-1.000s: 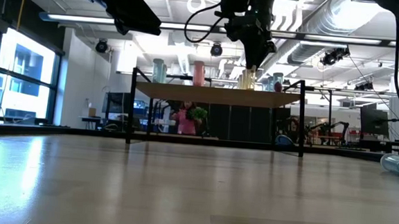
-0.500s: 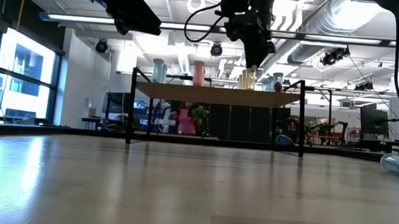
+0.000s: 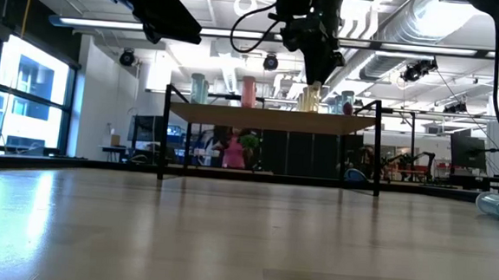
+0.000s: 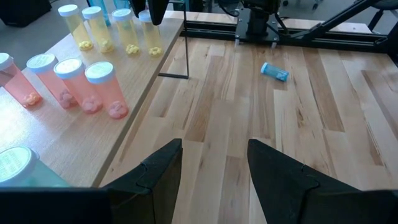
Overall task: Pick and place medicine bottles onto shelf by color
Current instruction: Align the yellow pill bottle with the yellow pill bottle, then align the blue pill bottle with the blue pill bottle
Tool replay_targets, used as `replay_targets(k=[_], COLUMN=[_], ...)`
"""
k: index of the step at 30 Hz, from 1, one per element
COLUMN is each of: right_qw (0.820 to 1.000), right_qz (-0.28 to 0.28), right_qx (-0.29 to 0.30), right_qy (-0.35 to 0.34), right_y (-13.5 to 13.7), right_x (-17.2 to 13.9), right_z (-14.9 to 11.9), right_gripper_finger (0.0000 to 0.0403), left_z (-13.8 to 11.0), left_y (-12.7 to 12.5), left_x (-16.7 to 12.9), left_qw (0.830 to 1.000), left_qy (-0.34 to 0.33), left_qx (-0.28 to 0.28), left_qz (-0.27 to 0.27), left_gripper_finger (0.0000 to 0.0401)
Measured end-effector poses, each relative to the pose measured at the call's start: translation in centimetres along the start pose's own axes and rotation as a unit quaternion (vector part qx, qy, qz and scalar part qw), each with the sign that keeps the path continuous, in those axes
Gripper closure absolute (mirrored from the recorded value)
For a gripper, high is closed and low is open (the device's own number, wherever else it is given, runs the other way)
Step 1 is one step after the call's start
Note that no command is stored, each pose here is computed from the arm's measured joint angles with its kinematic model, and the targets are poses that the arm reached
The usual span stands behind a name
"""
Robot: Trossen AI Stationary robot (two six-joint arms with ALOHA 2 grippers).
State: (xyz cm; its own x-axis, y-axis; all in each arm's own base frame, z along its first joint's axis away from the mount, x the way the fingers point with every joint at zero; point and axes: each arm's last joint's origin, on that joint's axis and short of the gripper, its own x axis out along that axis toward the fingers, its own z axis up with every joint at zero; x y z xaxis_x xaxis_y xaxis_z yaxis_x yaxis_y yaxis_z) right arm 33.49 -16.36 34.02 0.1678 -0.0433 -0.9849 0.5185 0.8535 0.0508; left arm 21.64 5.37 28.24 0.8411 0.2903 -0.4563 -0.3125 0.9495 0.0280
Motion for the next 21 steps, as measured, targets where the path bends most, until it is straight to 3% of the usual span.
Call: replay_targets(k=[21], right_qw=[1.0], right_qz=[0.004], right_qx=[-0.026], right_qy=[-0.006], right_y=[0.04], right_x=[-0.73], right_z=[-0.08], right_gripper_finger=[0.0229], left_z=[0.0], left_y=[0.0], left_x=[0.0], left_qw=[1.0], left_qy=[0.0], left_qx=[0.0], left_qz=[0.0], left_gripper_finger=[0.0229])
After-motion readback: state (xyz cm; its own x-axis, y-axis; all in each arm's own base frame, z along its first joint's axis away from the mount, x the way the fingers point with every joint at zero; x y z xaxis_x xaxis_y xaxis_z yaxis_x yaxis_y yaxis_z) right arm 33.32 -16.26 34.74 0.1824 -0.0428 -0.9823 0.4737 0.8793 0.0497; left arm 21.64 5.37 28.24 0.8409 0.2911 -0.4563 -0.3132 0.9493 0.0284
